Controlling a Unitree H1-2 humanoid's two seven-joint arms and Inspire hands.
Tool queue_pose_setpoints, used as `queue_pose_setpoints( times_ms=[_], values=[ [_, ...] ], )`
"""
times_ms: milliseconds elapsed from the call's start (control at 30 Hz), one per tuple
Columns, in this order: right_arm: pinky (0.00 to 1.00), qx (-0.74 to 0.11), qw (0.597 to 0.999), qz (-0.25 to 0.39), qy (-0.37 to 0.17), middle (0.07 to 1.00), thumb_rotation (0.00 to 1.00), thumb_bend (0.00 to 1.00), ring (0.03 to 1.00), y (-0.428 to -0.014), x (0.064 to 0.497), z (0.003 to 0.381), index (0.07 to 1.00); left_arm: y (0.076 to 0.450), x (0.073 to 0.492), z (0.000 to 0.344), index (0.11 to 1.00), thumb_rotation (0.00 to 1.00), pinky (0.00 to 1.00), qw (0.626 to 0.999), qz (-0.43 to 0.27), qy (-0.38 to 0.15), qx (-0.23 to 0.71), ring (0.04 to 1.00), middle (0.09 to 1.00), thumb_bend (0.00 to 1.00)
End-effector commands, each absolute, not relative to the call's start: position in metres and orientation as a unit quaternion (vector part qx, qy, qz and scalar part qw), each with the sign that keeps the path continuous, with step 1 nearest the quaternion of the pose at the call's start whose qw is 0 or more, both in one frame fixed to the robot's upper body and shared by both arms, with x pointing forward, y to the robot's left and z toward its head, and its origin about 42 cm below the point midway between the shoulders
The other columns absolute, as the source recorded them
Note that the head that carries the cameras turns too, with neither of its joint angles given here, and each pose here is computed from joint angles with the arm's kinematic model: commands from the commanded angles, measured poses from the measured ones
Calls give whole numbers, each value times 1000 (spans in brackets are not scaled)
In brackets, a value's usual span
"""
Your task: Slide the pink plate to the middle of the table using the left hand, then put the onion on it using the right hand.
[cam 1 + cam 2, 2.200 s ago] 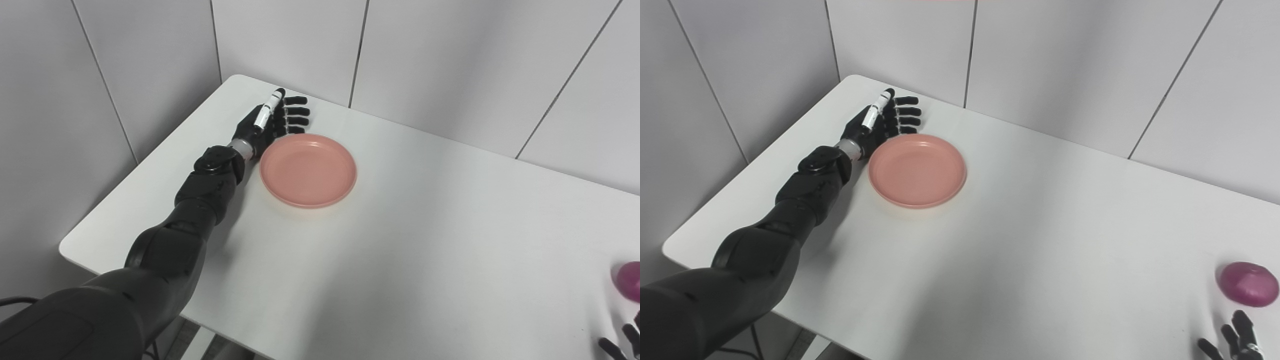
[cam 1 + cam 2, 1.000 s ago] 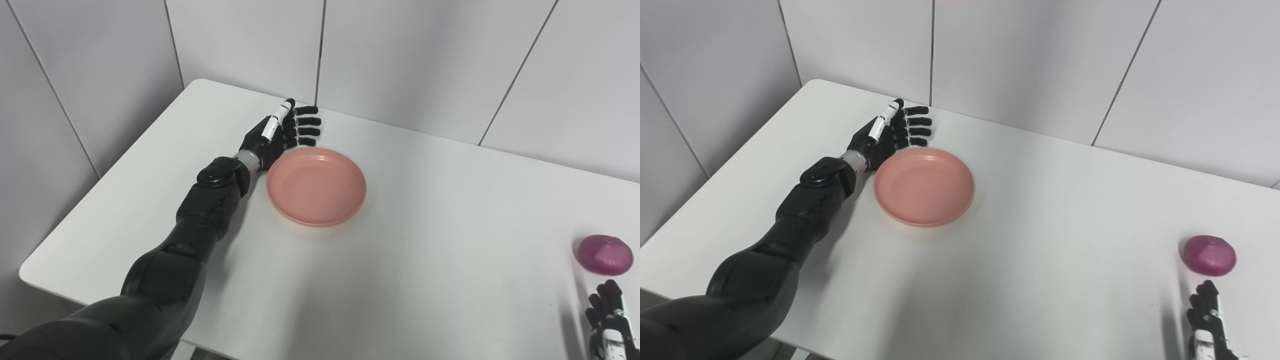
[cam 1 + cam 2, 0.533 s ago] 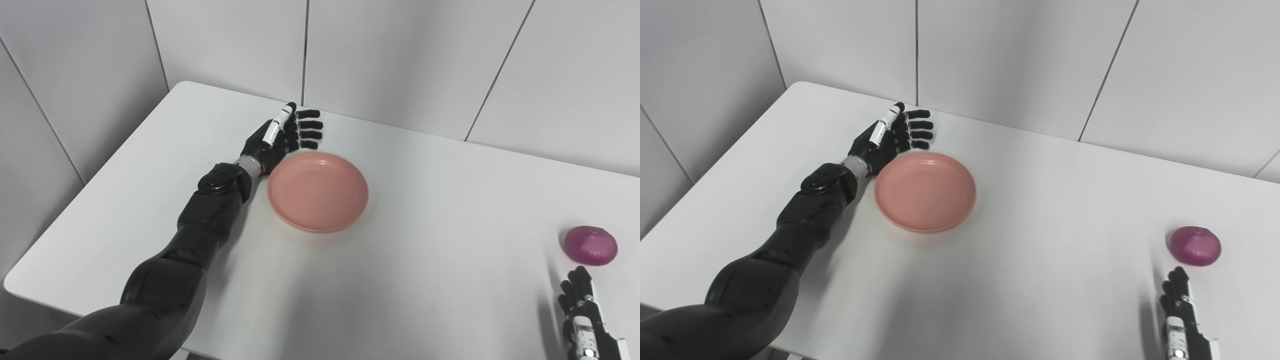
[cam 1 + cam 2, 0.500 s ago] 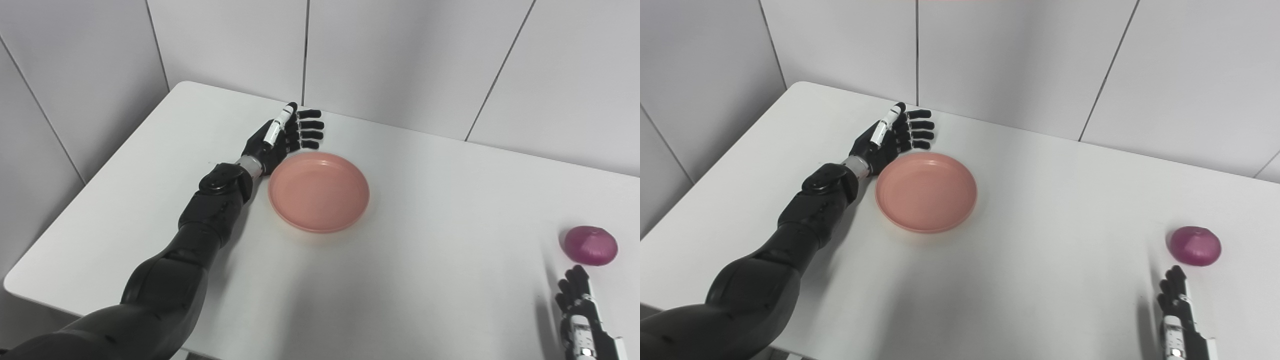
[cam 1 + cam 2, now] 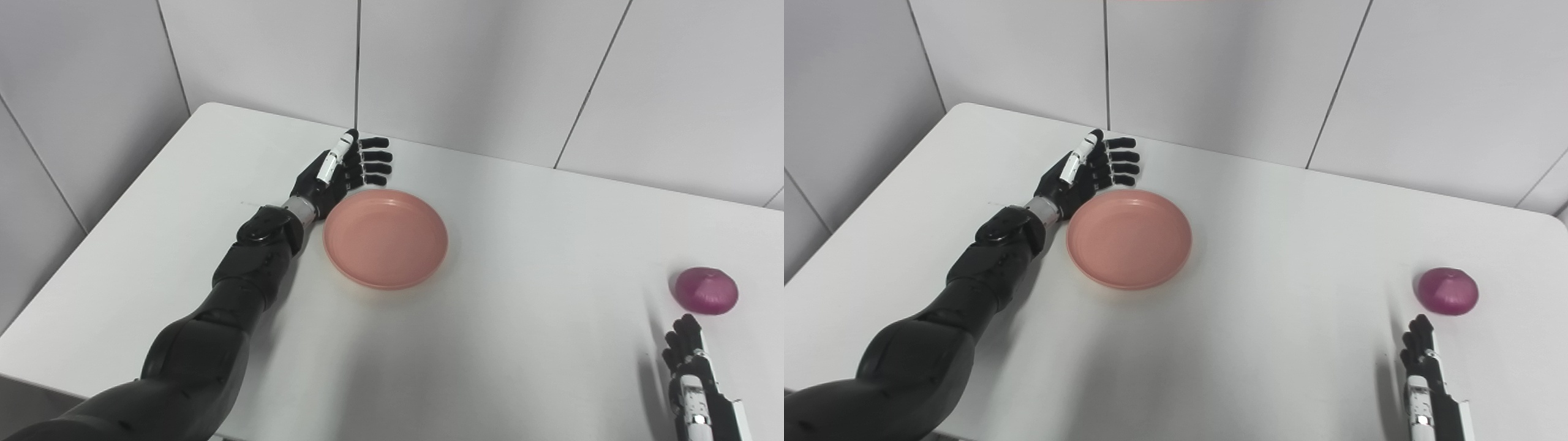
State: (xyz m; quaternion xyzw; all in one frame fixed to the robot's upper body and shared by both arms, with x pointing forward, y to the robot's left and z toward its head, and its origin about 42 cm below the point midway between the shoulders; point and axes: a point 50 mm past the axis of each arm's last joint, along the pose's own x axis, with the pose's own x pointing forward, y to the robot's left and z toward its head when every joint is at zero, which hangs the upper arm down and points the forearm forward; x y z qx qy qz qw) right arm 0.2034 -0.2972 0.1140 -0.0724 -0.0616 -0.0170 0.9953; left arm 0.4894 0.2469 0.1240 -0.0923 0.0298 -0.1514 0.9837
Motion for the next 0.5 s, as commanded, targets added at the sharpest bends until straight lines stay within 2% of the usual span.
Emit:
queue_pose_setpoints(
  times_ms=[0, 467],
  values=[
    [1000, -75, 993, -16, -92, 1000, 1000, 0, 1000, -297, 206, 123, 1000, 235, 496, 133, 633, 1000, 607, 980, -174, 25, -94, 639, 647, 372],
    [1000, -77, 993, -15, -88, 1000, 1000, 56, 1000, -297, 206, 116, 1000, 211, 496, 134, 647, 1000, 597, 973, -200, 32, -107, 641, 660, 373]
  ],
)
